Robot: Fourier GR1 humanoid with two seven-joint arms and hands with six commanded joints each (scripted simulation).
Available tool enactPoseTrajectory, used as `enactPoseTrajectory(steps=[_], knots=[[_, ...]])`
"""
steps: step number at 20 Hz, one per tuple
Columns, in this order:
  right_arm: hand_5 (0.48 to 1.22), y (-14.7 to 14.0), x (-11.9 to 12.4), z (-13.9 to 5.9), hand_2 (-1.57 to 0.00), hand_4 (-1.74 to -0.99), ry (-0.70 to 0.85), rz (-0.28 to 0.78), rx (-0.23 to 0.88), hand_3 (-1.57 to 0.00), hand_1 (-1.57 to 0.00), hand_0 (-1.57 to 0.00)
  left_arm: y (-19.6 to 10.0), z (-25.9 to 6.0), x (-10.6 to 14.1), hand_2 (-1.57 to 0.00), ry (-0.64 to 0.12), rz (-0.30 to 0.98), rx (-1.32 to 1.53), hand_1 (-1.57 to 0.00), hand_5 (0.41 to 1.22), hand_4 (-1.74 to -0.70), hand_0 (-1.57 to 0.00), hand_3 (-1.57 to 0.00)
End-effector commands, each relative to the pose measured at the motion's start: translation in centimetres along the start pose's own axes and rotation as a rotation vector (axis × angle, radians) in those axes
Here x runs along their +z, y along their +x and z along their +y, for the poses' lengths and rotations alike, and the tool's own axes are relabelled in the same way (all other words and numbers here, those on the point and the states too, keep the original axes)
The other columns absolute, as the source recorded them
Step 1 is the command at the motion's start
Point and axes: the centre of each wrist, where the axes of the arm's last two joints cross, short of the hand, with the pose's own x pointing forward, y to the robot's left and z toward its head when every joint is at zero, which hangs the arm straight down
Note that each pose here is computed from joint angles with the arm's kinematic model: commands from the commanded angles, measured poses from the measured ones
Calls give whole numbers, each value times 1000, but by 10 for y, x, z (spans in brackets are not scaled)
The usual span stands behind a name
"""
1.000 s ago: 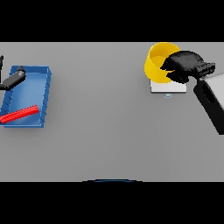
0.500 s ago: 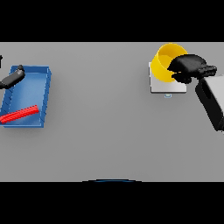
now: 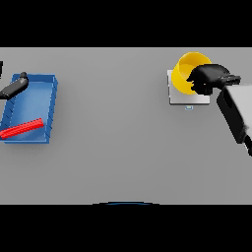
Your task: Pick up the red beaker and tilt it to pour out 1 green nut into yellow bowl. Pick up the yellow bowl and place it on the metallic measuring scale.
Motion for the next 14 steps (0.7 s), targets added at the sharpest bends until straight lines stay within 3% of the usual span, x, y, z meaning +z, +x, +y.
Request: enactPoseTrajectory(steps=[1, 3, 6, 9, 14], knots=[[1134, -3, 1, 2, -1348, -1596, 7, 11, -8, -907, -1350, -1525, 0, -3, -1, 1, -5, 9, -2, 1, 745, -812, 1, 1], [983, -1, -2, 2, -954, -1504, 22, 17, -17, -762, -866, -975, 2, -2, 0, 1, -1, 11, -4, 1, 744, -815, 1, 1], [851, -2, -2, -2, -597, -1425, 31, 19, -18, -635, -443, -499, 0, -10, -2, 1, -9, 19, -12, 1, 740, -805, 1, 1], [780, -3, -4, 2, -390, -1385, 44, -6, -14, -541, -226, -255, 0, -8, -5, 1, 0, 10, 1, 1, 739, -810, 1, 1], [737, -2, -7, 2, -173, -1325, 79, -9, 9, -387, -73, -83, 1, -9, -4, 1, -8, 7, 8, 1, 733, -816, 1, 1]])
